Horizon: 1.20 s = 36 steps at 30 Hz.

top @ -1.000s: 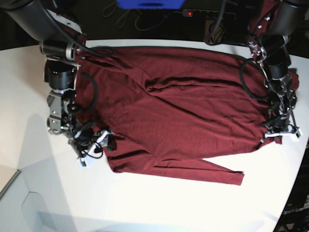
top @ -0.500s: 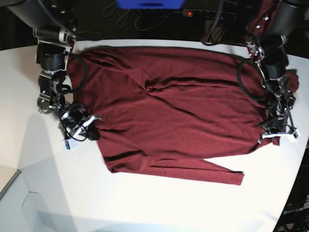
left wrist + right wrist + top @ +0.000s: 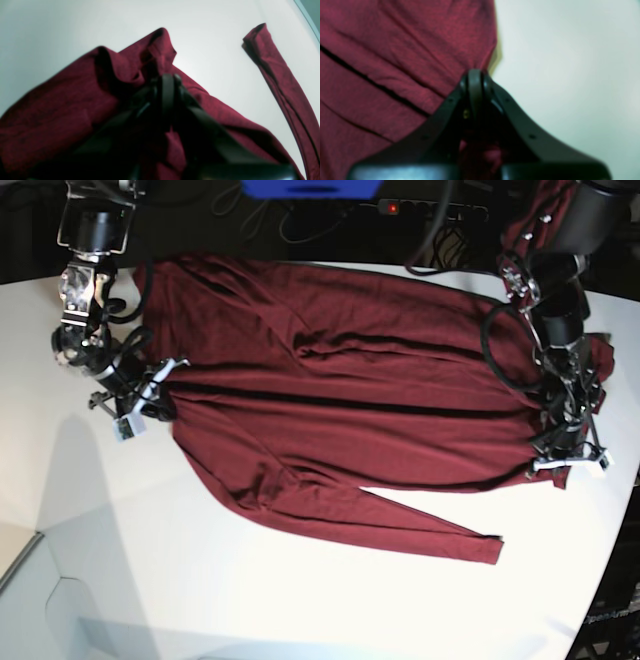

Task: Layout the t-shirt on the table in an organized manner, then fold the t-shirt properly
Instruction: 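Grasp the shirt side edges with both grippers near the sleeves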

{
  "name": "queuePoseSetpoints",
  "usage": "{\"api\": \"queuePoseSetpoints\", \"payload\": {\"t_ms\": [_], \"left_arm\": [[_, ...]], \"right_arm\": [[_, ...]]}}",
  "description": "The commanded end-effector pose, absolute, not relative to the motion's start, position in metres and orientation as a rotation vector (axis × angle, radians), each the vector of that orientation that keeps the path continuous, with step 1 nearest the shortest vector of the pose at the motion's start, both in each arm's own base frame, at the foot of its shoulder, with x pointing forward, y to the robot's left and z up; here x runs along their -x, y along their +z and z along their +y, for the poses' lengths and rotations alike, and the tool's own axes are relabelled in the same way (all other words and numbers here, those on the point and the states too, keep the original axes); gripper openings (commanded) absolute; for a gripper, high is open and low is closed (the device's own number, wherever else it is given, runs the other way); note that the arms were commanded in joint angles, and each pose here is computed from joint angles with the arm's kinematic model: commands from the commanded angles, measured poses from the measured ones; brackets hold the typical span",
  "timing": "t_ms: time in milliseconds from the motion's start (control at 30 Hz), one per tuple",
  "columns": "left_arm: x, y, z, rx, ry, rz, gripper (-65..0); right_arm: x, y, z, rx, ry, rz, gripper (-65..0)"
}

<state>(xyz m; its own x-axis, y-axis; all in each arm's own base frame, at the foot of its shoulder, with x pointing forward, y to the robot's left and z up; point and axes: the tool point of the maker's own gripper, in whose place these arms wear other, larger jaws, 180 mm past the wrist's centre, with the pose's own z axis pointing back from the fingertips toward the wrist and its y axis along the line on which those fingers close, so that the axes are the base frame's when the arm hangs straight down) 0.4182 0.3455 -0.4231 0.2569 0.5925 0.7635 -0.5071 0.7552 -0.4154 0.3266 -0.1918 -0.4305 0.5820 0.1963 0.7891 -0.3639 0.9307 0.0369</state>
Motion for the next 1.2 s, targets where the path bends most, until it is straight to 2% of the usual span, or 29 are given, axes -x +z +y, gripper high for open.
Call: {"api": "queuePoseSetpoints", "payload": {"t_ms": [0, 400, 467, 600, 733, 1167], "left_arm": [[-0.43, -0.405, 0.351, 0.094, 0.737, -1.12, -64.9], [-0.443, -0.393, 0.347, 0.105, 0.725, -1.145, -64.9], [-0.447, -0.39, 0.344, 0.108, 0.705, -1.148, -64.9], [-0.454, -0.385, 0.339, 0.113, 0.683, -1.156, -64.9], [-0.458, -0.38, 0.338, 0.119, 0.683, -1.166, -64.9], [-0.473, -0.363, 0.338, 0.132, 0.683, -1.202, -64.9]], "right_arm": [[-0.324, -0.432, -0.201, -0.16, 0.35, -0.86, -65.0], [-0.318, -0.432, -0.224, -0.126, 0.284, -0.862, -65.0], [-0.32, -0.43, -0.225, -0.125, 0.283, -0.867, -61.8], [-0.33, -0.418, -0.225, -0.114, 0.292, -0.901, -47.1], [-0.338, -0.404, -0.224, -0.098, 0.311, -0.94, -37.3], [-0.399, -0.367, -0.216, -0.125, 0.289, -1.049, -36.4]]}}
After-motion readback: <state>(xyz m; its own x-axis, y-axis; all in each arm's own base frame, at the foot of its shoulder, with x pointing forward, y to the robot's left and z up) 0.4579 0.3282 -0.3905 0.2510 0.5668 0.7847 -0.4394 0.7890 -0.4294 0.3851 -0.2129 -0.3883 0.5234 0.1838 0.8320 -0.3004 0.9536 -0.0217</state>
